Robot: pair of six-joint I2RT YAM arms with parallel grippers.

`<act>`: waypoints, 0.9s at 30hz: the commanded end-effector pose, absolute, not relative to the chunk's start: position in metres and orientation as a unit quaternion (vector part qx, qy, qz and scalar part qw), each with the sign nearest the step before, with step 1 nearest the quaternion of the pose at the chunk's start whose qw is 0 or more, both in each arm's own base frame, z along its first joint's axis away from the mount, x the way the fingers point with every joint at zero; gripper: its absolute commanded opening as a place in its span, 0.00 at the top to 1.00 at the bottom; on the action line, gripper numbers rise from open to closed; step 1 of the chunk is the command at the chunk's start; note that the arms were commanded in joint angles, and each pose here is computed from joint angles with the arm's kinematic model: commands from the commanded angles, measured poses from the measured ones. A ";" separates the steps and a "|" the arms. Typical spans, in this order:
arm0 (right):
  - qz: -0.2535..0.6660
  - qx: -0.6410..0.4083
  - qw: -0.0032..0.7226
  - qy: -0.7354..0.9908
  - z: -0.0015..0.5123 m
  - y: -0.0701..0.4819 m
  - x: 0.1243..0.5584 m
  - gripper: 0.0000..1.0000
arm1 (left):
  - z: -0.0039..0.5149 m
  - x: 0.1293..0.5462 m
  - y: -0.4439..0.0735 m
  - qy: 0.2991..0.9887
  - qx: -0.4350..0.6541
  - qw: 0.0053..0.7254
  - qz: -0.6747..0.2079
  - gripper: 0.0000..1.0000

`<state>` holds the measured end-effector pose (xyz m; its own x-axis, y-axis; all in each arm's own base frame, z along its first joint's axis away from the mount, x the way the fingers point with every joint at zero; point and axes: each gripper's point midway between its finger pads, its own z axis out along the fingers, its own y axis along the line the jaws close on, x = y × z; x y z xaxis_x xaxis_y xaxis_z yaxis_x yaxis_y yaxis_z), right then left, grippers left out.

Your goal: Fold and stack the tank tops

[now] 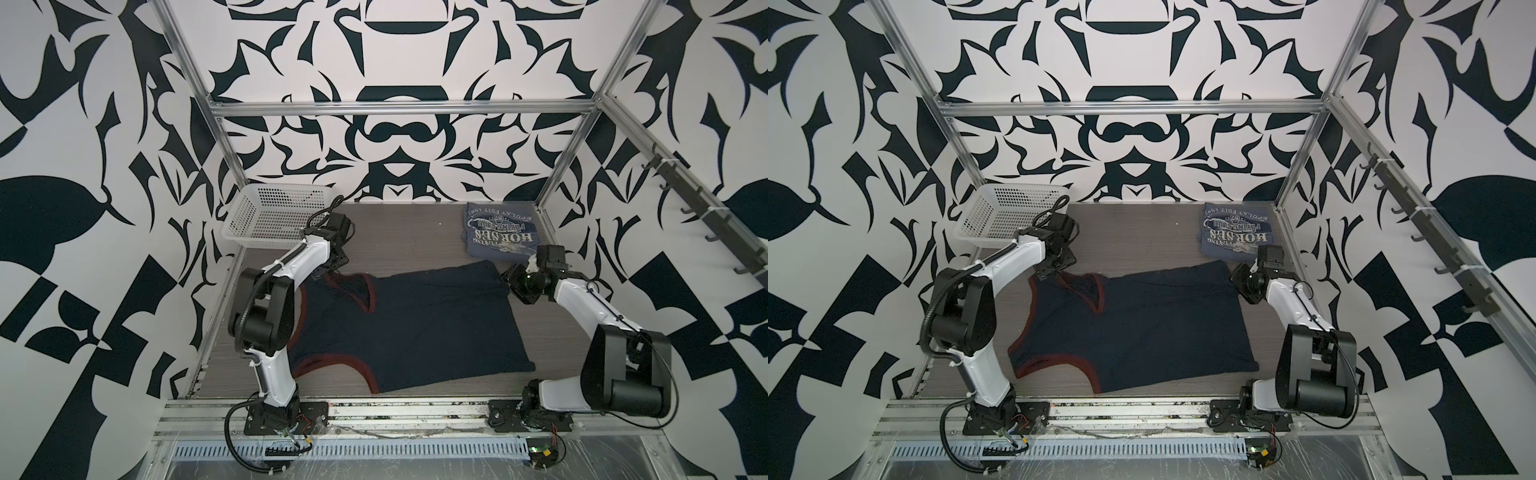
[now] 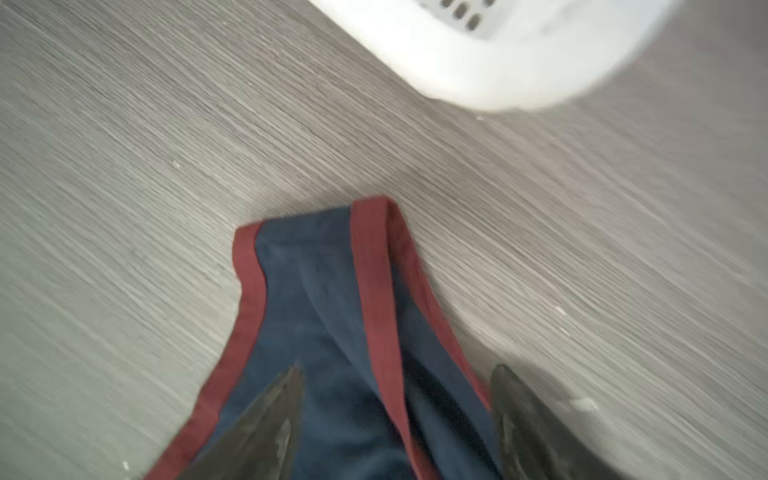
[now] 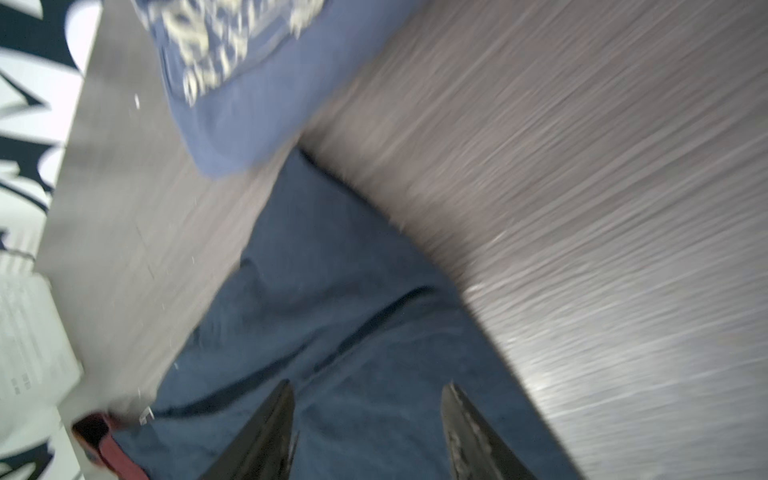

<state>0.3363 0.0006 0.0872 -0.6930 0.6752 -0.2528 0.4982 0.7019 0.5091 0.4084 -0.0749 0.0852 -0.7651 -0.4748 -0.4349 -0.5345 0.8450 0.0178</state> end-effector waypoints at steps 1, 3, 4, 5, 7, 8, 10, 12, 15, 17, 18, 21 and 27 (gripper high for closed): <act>0.215 0.314 0.216 0.899 0.085 0.009 0.334 0.38 | 0.079 0.398 -0.052 0.937 -0.260 0.182 0.144 0.26; 0.215 0.314 0.212 0.900 0.082 0.009 0.334 0.38 | 0.075 0.401 -0.050 0.936 -0.259 0.180 0.158 0.27; 0.215 0.313 0.212 0.900 0.082 0.009 0.334 0.38 | 0.072 0.402 -0.048 0.935 -0.258 0.177 0.165 0.28; 0.214 0.313 0.211 0.901 0.081 0.009 0.333 0.38 | 0.069 0.403 -0.046 0.935 -0.258 0.175 0.171 0.29; 0.213 0.312 0.210 0.902 0.080 0.009 0.333 0.38 | 0.063 0.403 -0.043 0.934 -0.258 0.169 0.180 0.31; 0.213 0.312 0.210 0.902 0.080 0.009 0.333 0.38 | 0.061 0.403 -0.042 0.934 -0.257 0.167 0.183 0.34; 0.211 0.312 0.209 0.902 0.079 0.009 0.332 0.38 | 0.058 0.402 -0.040 0.933 -0.259 0.166 0.186 0.39; 0.209 0.312 0.209 0.903 0.078 0.008 0.332 0.38 | 0.057 0.402 -0.039 0.933 -0.261 0.168 0.184 0.41; 0.207 0.312 0.208 0.904 0.077 0.008 0.331 0.38 | 0.055 0.397 -0.035 0.932 -0.263 0.164 0.187 0.49; 0.204 0.312 0.207 0.905 0.076 0.007 0.330 0.38 | 0.058 0.393 -0.033 0.930 -0.267 0.171 0.186 0.53; 0.204 0.311 0.206 0.905 0.075 0.007 0.330 0.38 | 0.060 0.392 -0.032 0.928 -0.271 0.179 0.182 0.55; 0.202 0.313 0.202 0.906 0.073 0.007 0.329 0.38 | 0.067 0.386 -0.030 0.925 -0.278 0.200 0.167 0.58; 0.197 0.312 0.203 0.907 0.072 0.006 0.328 0.38 | 0.075 0.365 -0.024 0.917 -0.295 0.228 0.142 0.65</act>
